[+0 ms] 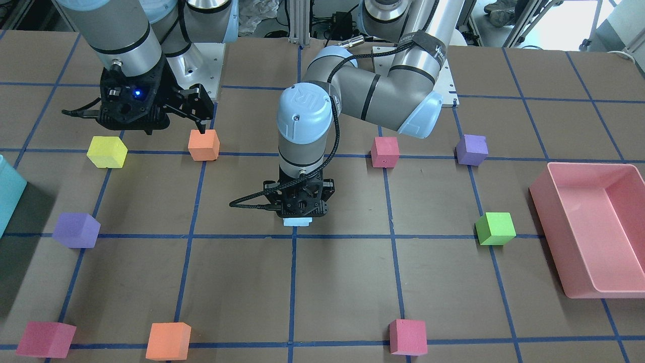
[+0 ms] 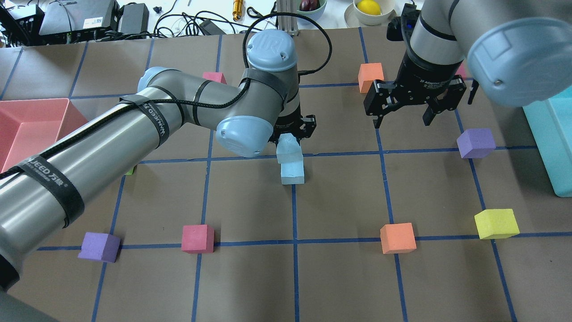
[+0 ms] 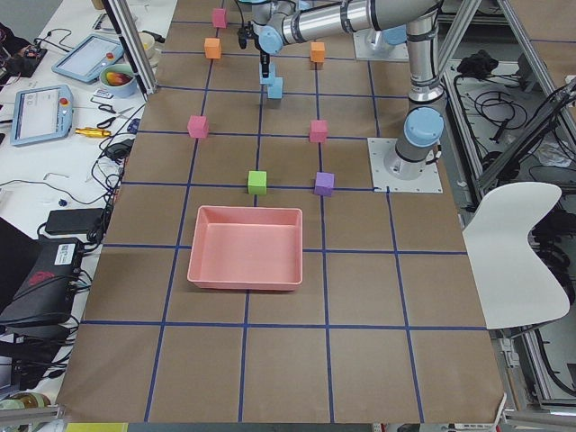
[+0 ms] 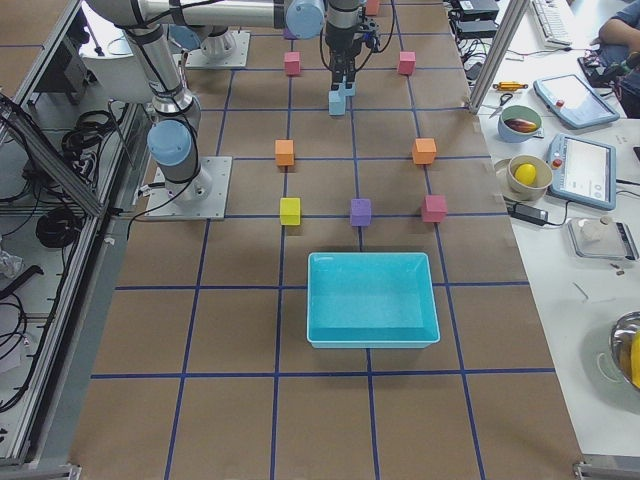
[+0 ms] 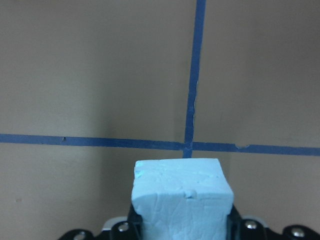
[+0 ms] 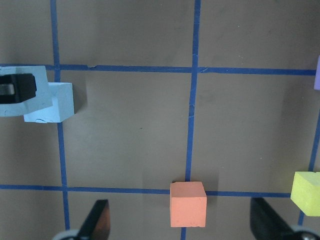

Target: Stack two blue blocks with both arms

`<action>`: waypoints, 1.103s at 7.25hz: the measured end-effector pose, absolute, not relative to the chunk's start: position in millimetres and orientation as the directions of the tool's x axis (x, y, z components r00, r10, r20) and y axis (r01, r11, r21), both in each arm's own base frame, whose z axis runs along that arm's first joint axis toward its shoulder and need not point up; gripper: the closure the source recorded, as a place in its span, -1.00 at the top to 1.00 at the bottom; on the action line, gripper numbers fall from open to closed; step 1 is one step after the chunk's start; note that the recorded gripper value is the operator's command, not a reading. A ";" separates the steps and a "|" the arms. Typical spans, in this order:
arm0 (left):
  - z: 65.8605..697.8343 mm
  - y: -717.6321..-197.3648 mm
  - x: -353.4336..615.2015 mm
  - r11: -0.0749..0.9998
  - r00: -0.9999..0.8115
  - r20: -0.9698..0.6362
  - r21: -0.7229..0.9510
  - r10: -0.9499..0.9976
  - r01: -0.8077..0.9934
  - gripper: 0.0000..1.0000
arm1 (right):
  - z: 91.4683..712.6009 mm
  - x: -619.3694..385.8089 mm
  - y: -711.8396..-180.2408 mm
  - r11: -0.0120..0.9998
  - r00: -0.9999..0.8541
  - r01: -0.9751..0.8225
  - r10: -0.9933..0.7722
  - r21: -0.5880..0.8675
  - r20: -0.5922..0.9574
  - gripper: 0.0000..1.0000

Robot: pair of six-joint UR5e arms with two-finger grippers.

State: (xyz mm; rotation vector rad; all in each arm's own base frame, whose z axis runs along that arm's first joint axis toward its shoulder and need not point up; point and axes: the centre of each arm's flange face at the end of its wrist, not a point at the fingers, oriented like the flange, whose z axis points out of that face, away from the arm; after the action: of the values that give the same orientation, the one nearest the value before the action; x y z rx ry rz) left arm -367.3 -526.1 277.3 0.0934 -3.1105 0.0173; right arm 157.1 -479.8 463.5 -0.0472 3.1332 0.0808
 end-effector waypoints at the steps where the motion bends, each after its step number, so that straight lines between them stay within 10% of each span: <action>1: 276.5 -521.7 -371.5 0.998 -0.998 0.026 -0.006 -0.055 -0.055 -1.00 | 474.4 146.0 -479.9 1.000 -1.000 -0.013 -0.014 0.026 0.020 1.00; 5: 259.6 -511.5 -370.8 0.998 -0.999 0.009 0.024 -0.051 -0.051 -0.93 | 486.7 121.9 -481.1 1.000 -0.999 0.028 0.027 0.010 0.046 1.00; 6: 257.1 -510.3 -370.4 0.998 -0.999 0.007 0.028 -0.051 -0.051 0.54 | 489.5 121.9 -479.9 1.000 -0.999 0.028 0.027 0.011 0.045 1.00; 7: 255.4 -510.1 -370.7 0.998 -0.998 0.010 0.031 -0.054 -0.054 1.00 | 490.0 121.5 -477.3 0.999 -0.999 0.028 0.027 0.024 0.044 1.00; 8: 251.9 -510.4 -371.5 0.997 -0.998 0.013 0.038 -0.067 -0.067 1.00 | 489.1 121.4 -475.4 0.999 -0.999 0.028 0.026 0.040 0.043 1.00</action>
State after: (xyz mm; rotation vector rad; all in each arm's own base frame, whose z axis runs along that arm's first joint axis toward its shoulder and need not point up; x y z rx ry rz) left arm -371.5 -510.4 251.9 0.1048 -3.1246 -0.0589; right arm 121.4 -475.4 489.1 0.0432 3.1836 0.0644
